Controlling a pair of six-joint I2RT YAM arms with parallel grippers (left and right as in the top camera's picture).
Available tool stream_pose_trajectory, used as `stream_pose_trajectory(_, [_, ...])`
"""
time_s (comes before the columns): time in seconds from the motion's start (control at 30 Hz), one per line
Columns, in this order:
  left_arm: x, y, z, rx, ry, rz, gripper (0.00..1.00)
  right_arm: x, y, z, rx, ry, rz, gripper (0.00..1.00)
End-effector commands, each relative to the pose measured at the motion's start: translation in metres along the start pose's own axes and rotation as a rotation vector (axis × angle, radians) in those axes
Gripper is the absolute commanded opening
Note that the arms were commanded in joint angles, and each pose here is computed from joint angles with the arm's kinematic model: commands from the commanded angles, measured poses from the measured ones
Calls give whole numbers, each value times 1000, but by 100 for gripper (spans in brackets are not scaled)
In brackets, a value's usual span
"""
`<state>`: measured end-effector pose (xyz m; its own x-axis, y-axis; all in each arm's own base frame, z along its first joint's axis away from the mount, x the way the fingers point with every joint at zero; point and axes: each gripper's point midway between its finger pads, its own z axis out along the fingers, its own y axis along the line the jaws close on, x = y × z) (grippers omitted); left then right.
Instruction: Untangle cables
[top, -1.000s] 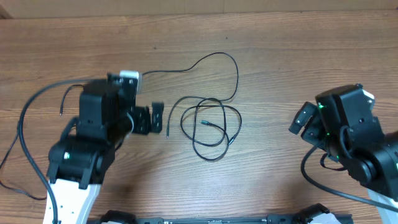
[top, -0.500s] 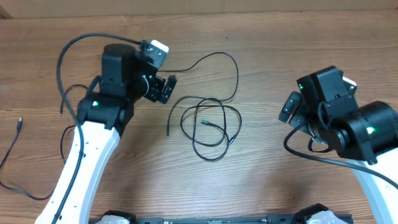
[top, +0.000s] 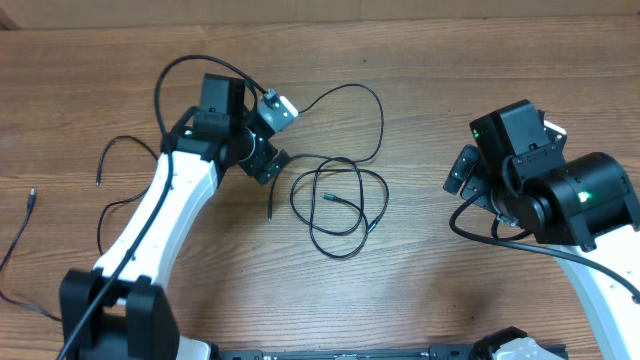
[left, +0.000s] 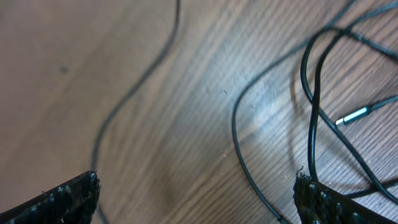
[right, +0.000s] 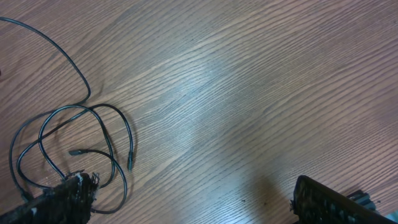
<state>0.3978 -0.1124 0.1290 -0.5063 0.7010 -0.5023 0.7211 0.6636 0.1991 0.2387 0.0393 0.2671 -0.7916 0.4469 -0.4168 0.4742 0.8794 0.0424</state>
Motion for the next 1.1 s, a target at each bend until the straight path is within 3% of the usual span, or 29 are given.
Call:
stream_pose_trajectory(0.0, [6, -9, 21, 57, 39, -36, 100, -1, -1, 0, -1, -4, 3, 100])
stream_pose_trajectory(0.43, [30, -24, 75, 124, 133, -37, 98, -1, -1, 0, -1, -4, 3, 100])
stream_pose_trajectory(0.53, [41, -16, 85, 81, 182, -34, 94, -1, -1, 0, -1, -4, 3, 100])
stream_pose_trajectory(0.67, [44, -12, 92, 58, 193, -33, 96, -1, -1, 0, -1, -4, 3, 100])
stream_pose_trajectory(0.8, [41, -18, 97, 97, 167, -37, 82, -1, -1, 0, -1, -4, 3, 100])
stream_pose_trajectory(0.93, [44, -25, 104, 129, 171, -43, 80, -1, -1, 0, -1, -4, 3, 100])
stream_pose_trajectory(1.07, [49, -27, 113, 141, 181, -45, 47, -1, 0, 0, -1, -5, 3, 100])
